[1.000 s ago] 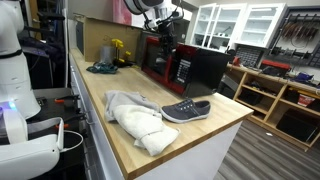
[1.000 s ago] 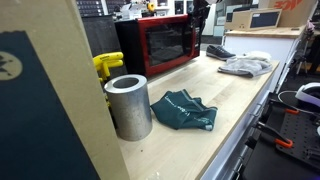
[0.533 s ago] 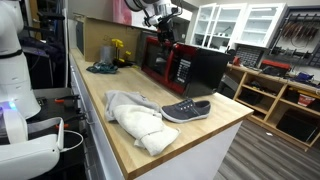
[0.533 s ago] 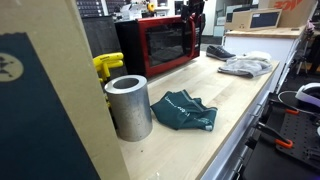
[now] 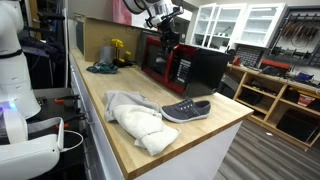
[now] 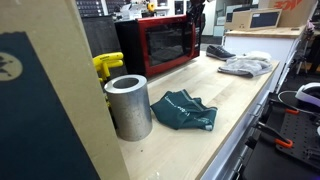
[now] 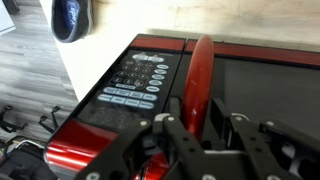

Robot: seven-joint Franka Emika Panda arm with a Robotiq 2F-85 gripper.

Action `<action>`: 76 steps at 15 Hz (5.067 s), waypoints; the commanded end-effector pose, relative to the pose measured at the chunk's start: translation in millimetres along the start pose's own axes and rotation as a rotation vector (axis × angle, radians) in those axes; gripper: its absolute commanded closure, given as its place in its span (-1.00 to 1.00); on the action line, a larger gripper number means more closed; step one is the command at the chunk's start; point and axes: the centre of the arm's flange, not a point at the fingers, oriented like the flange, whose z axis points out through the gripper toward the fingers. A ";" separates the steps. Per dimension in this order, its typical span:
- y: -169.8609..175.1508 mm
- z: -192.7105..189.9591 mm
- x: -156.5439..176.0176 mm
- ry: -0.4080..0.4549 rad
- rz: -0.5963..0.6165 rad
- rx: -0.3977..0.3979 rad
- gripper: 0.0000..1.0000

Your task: Open the door of the microwave

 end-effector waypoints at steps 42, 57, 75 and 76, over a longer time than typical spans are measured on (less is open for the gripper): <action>-55.6 -226.4 -84.6 -0.034 -0.225 0.527 -1.00; -60.5 -43.3 51.2 -0.223 0.426 0.304 -1.00; -137.3 -71.3 12.9 -0.540 0.378 0.303 -1.00; -143.8 -71.1 10.1 -0.543 0.362 0.307 -1.00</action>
